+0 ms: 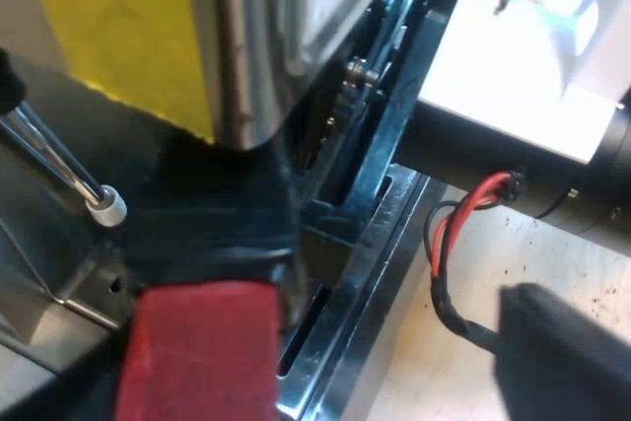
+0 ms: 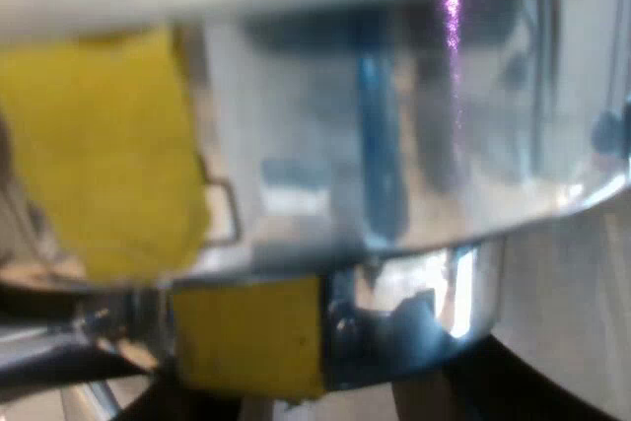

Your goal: Put the handle in the coffee machine

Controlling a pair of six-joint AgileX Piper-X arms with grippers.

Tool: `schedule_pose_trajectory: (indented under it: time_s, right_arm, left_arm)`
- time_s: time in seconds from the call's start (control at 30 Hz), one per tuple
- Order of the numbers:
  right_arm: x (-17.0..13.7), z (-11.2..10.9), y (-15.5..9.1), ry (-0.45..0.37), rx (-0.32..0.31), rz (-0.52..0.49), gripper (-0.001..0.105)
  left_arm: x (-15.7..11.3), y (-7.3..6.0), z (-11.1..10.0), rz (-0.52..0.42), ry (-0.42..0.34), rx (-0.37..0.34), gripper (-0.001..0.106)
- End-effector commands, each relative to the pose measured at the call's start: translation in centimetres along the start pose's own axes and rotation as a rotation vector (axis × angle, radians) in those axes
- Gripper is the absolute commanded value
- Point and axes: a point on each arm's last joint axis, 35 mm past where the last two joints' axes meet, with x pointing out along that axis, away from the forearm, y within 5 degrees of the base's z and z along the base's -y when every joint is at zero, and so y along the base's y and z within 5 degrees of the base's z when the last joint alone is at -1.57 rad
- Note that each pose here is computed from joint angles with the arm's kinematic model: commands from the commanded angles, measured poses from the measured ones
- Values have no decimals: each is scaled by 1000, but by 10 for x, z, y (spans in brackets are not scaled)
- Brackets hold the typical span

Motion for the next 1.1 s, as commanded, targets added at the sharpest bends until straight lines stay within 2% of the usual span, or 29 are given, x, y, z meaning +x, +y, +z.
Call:
schedule_pose_trajectory:
  time_s: [0.03, 0.27, 0.33, 0.47, 0.67, 0.8, 0.9, 1.1]
  right_arm:
    - [4, 18, -5, -58, 64, -25, 32]
    - [4, 18, -5, -58, 64, -25, 32]
    - [4, 18, -5, -58, 64, -25, 32]
    - [4, 18, -5, -58, 64, -25, 32]
    - [4, 18, -5, -58, 64, -25, 32]
    - [4, 18, -5, -60, 66, -25, 32]
    - [4, 19, -5, -63, 69, -27, 32]
    - [4, 19, -6, -67, 75, -29, 32]
  left_arm:
    - [-6, -3, 14, 19, -32, 85, 68]
    - [-11, 2, 10, 100, 23, 97, 68]
    - [-15, 6, 7, 161, 64, 90, 68]
    - [-23, 10, 3, 204, 75, 83, 68]
    - [-41, 17, -6, 242, 58, 25, 68]
    - [-56, 14, -18, 185, 15, -28, 68]
    - [-65, 13, -22, 186, -9, -56, 68]
    - [-93, 9, -12, 233, -104, -20, 68]
